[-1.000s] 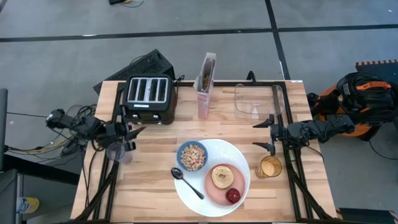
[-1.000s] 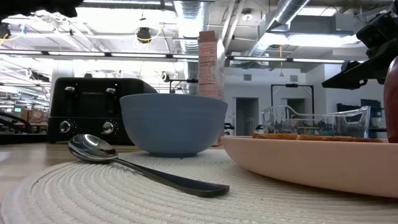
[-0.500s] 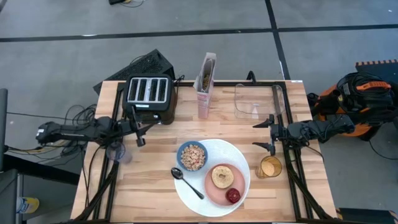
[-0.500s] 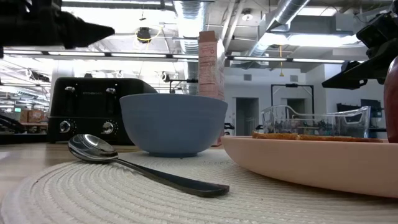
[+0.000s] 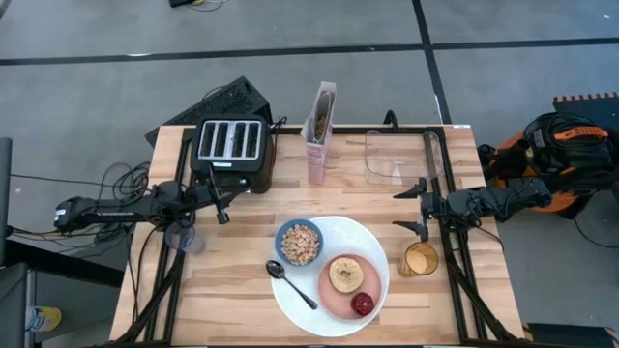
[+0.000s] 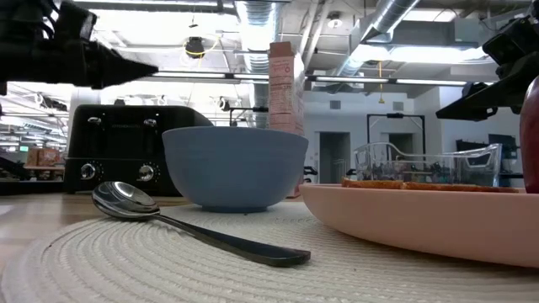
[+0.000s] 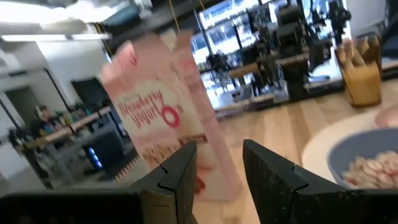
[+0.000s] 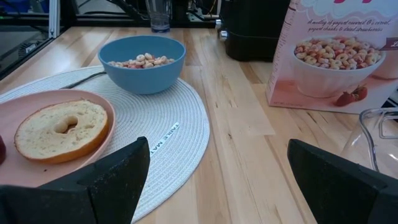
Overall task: Arrange a breakfast setting
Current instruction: Return to Home Position
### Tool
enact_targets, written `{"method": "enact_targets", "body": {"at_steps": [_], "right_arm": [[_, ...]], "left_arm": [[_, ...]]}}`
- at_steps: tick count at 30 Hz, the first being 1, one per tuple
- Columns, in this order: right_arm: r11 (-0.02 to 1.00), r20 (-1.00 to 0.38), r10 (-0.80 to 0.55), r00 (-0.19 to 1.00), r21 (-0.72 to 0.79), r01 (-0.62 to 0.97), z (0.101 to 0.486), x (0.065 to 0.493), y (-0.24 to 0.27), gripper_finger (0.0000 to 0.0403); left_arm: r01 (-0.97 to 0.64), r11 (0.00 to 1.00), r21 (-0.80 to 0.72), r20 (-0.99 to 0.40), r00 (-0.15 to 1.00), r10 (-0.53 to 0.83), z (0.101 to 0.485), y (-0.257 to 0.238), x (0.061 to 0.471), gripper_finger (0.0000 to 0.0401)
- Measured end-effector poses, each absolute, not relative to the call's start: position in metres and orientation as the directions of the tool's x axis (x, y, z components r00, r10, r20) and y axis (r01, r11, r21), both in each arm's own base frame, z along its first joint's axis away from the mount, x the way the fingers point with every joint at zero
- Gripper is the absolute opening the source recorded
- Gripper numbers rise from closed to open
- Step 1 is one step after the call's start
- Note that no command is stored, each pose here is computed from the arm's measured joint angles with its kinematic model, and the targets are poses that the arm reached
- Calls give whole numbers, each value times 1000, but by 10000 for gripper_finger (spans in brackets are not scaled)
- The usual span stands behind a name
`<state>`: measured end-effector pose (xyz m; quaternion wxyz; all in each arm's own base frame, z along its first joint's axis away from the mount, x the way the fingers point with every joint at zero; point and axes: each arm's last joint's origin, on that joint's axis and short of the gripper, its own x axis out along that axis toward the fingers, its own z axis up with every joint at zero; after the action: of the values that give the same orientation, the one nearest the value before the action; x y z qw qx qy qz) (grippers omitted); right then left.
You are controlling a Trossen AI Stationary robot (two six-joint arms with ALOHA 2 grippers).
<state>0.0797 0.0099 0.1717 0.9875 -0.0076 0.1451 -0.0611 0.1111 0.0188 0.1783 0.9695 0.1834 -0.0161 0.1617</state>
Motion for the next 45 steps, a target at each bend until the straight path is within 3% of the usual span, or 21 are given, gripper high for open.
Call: {"method": "enact_targets", "body": {"at_steps": [12,22,45], "right_arm": [[992,-286,-123,950,-33,119,172,80,10,400],[992,-286,-123,950,-33,118,172,80,10,400],[992,-286,-123,950,-33,118,172,80,10,400]], "left_arm": [[-279,853,441,3,951,310,170,19,111,121],[-192,869,455,-194,932,308,150,19,110,121],[-159,876,455,-196,942,273,150,14,111,121]]}}
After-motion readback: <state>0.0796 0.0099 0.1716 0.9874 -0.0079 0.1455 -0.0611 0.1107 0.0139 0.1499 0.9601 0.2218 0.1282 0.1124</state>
